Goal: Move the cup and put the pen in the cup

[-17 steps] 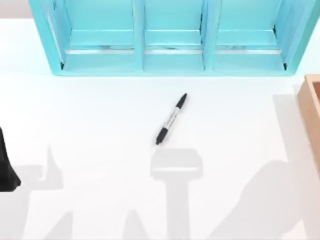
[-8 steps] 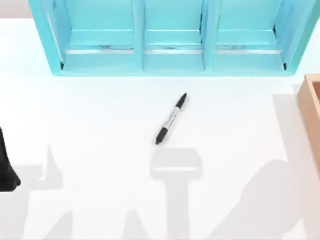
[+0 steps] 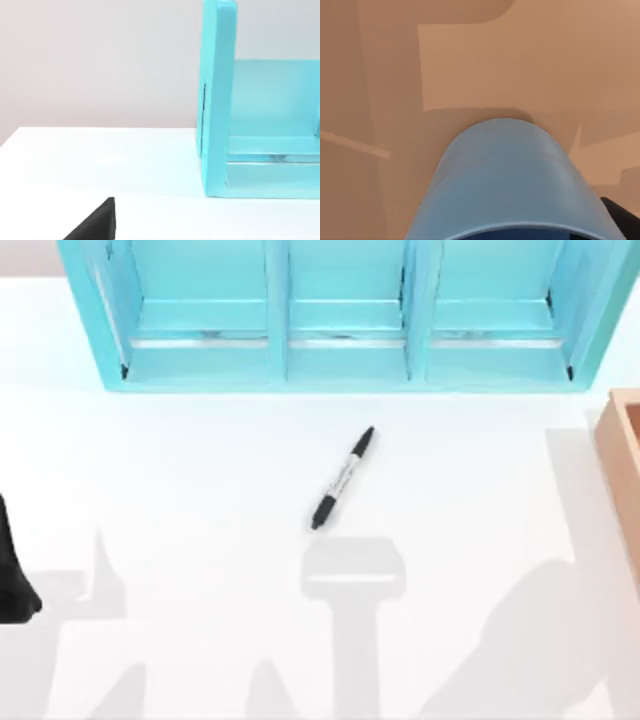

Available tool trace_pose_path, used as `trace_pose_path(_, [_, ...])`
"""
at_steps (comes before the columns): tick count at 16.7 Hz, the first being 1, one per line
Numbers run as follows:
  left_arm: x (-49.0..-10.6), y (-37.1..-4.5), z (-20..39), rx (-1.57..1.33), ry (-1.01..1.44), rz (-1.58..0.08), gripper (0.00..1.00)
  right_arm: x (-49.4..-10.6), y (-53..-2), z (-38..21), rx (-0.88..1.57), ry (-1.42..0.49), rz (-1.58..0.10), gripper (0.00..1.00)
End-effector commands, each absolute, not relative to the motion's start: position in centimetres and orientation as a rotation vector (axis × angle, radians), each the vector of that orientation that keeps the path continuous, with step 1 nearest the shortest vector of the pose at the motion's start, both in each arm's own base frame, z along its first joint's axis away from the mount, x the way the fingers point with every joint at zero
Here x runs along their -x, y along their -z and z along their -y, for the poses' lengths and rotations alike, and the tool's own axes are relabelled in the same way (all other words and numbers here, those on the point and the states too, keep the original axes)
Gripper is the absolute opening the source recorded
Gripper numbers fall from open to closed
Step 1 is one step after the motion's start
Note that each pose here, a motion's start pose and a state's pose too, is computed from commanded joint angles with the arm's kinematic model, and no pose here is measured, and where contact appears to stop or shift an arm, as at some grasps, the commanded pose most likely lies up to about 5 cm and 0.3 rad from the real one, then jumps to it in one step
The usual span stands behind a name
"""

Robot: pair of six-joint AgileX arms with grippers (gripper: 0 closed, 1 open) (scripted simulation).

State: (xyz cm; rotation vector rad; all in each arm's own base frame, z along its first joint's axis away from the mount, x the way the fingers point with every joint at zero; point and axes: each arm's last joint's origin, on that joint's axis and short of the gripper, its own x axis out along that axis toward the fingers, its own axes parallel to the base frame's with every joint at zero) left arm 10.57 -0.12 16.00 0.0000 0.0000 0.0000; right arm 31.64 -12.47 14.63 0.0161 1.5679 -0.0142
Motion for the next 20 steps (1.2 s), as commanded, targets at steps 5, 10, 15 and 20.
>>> trace_pose_path(5, [-10.6,-16.0,0.1,0.000,0.000,0.000,1.00,-31.6,-14.7,12.5,-0.016,0.015,-1.566,0.00])
trace_pose_path(10, [-10.6,-16.0,0.1,0.000,0.000,0.000,1.00,-33.3,-18.0,9.5,-0.017,0.023,-1.553,0.00])
trace_pose_path(15, [-10.6,-16.0,0.1,0.000,0.000,0.000,1.00,-33.4,-24.9,2.0,-0.019,0.016,-1.597,0.00])
trace_pose_path(20, [-10.6,-16.0,0.1,0.000,0.000,0.000,1.00,-31.8,-29.7,-2.5,-0.016,0.015,-1.566,0.00])
